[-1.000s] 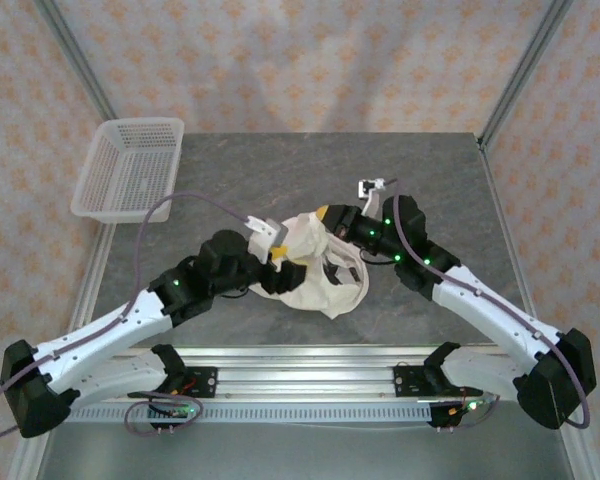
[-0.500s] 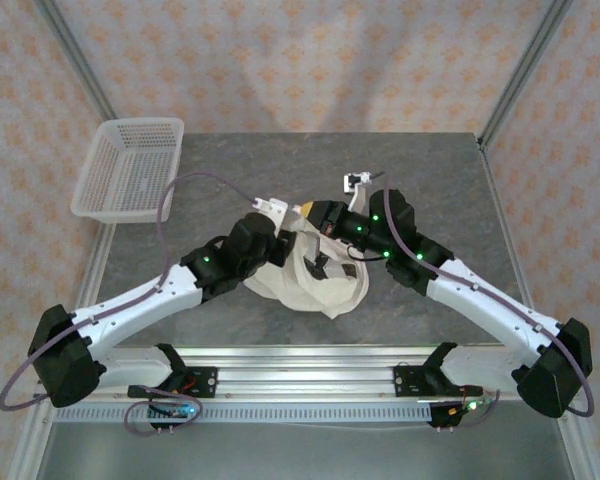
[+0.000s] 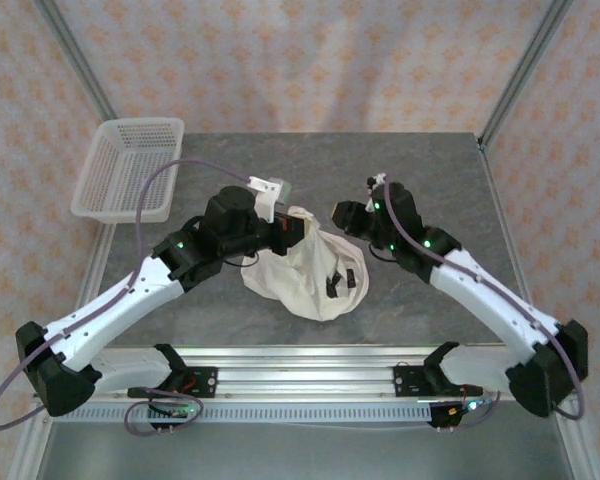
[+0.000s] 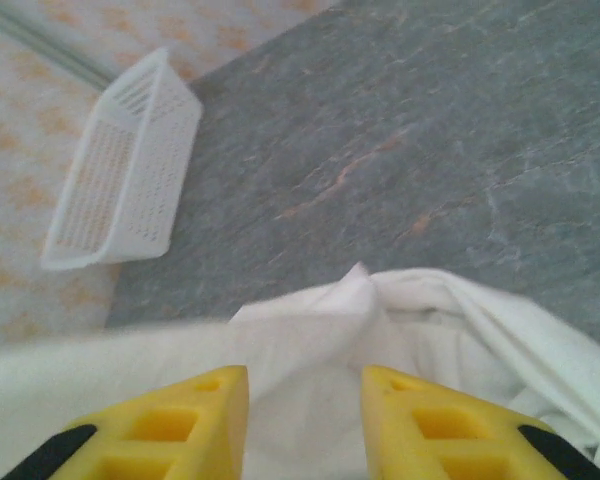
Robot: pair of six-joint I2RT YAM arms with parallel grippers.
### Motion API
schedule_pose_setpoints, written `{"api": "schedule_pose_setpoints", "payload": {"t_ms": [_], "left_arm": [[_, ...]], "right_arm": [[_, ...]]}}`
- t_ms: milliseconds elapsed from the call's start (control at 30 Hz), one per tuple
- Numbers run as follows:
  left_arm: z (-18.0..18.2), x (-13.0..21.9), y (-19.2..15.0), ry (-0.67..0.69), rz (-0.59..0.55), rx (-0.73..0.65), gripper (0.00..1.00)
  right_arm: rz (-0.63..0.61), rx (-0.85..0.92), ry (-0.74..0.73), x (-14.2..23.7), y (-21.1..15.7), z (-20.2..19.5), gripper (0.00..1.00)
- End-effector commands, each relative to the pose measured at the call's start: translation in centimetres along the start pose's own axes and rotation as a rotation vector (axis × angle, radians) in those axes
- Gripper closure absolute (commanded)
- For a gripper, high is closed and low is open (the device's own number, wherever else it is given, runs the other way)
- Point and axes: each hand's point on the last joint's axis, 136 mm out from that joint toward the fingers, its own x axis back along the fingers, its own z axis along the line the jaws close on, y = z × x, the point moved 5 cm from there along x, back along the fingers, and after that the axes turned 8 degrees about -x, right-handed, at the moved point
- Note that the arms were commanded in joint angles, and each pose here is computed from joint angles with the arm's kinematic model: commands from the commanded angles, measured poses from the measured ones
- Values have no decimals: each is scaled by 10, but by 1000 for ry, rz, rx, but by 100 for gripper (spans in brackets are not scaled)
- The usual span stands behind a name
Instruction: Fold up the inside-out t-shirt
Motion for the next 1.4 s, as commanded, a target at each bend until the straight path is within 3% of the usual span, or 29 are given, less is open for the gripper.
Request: {"api": "schedule_pose_setpoints", "payload": {"t_ms": [0,100,167,267,367,400,433,500,533,567,633,700,733,800,933,1000,1133,1367], "left_arm": [[7,3,4,55,47,146,100],[8,5,9,74,44,205,100],[5,6,13,57,42,222,100],[-2,9,18,27,41,242,100],[-6,12,21,6,38,263,100],[-7,14,21,5,36,264,100],[-6,17,23,18,31,260,100],[0,24,24,78,25,240,100],[5,28,26,125,20,221,100],[15,32,27,193,18,213,100],[38,36,29,311,5,200,100],[64,33,27,416,15,179,84],[77,28,25,457,31,165,71],[102,19,15,516,82,138,54],[116,20,-3,506,133,122,39],[107,30,-7,453,110,79,35],[69,40,-25,164,56,-60,25],[65,10,-69,252,156,-251,27]], "right_arm": [[-157,187,141,46,-14,17,62],[-139,295,299,52,-49,28,49],[-86,399,302,43,-67,40,40],[-15,498,226,17,-74,56,36],[-97,556,82,-13,-62,56,36],[-108,583,43,-22,-61,54,38],[-103,605,17,-30,-61,56,48],[-55,617,24,-39,-67,60,84],[-16,615,68,-40,-73,65,98],[27,603,124,-40,-80,69,100],[128,555,296,-31,-95,83,100],[208,482,457,-18,-104,96,100],[219,430,504,-12,-102,98,100],[214,332,525,-9,-91,93,100],[105,159,449,-3,-55,69,100],[71,141,403,-2,-45,59,100],[75,103,373,-6,-34,50,100],[106,78,385,-8,-27,58,100]]}}
